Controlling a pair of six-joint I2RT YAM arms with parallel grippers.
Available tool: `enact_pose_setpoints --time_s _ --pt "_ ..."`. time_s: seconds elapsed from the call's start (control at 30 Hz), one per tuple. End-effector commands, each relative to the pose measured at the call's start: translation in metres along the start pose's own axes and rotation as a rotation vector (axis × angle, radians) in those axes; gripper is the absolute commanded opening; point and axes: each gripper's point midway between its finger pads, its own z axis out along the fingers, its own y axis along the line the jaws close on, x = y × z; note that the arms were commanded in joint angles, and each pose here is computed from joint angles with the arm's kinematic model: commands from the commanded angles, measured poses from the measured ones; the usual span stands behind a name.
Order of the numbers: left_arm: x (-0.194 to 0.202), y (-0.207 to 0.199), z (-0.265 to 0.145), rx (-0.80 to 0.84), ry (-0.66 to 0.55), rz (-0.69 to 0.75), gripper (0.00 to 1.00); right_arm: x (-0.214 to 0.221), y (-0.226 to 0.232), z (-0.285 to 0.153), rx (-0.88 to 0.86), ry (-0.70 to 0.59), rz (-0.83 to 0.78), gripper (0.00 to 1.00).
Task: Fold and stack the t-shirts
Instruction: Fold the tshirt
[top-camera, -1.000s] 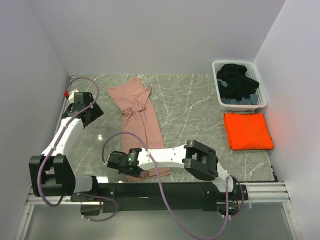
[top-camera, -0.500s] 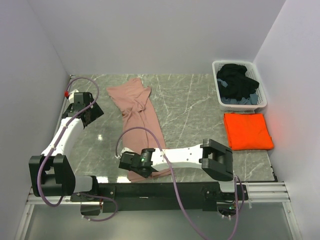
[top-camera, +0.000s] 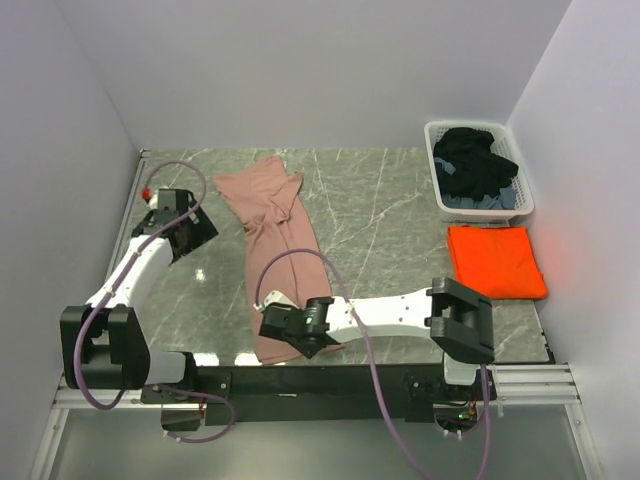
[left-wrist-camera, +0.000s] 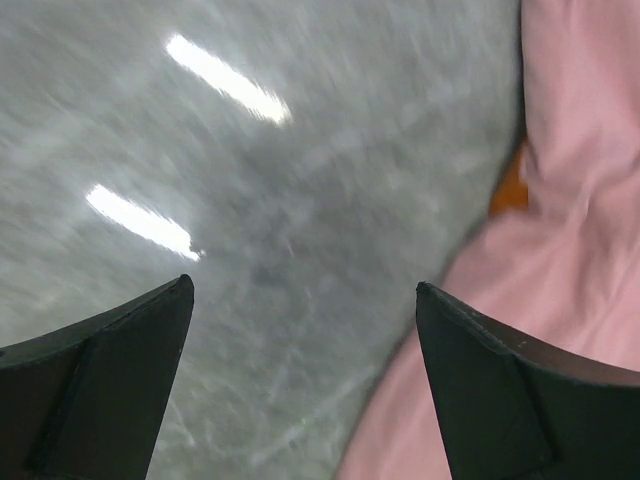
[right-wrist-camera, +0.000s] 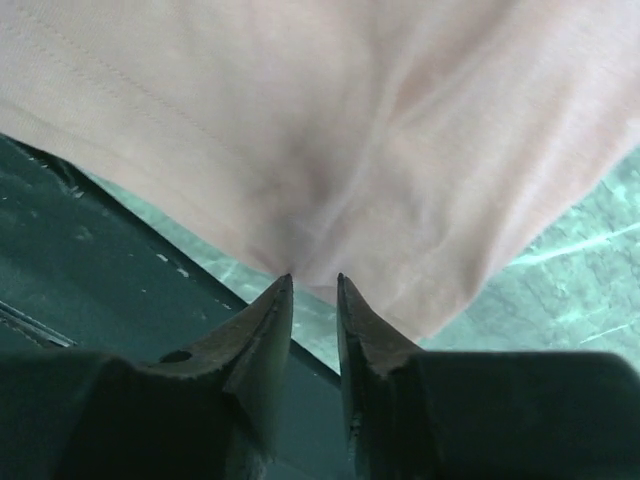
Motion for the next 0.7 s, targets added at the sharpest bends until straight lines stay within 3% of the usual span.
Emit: enact_pose_setpoints --time_s 0.0,0.27,0.4,0.67 --pt "0.048 -0.019 -0.019 0.073 0.119 0.021 0.98 -0.008 -0.014 -0.009 -0.015 -0.063 0.103 0.33" --pt "0.166 -0.033 -0.062 0.123 0.366 0.099 0.95 -0.027 -0.033 -0.028 -0.172 -0.185 0.271 0.40" --pt "0.196 -0.026 -0.077 0.126 0.441 0.112 0.91 -0.033 -0.032 -0.034 -0.228 -0.203 0.295 0.46" --pt "0.258 -0.015 -0.092 0.110 0.595 0.167 0.80 -0.024 -0.051 -0.019 -0.251 -0.151 0.431 0.49"
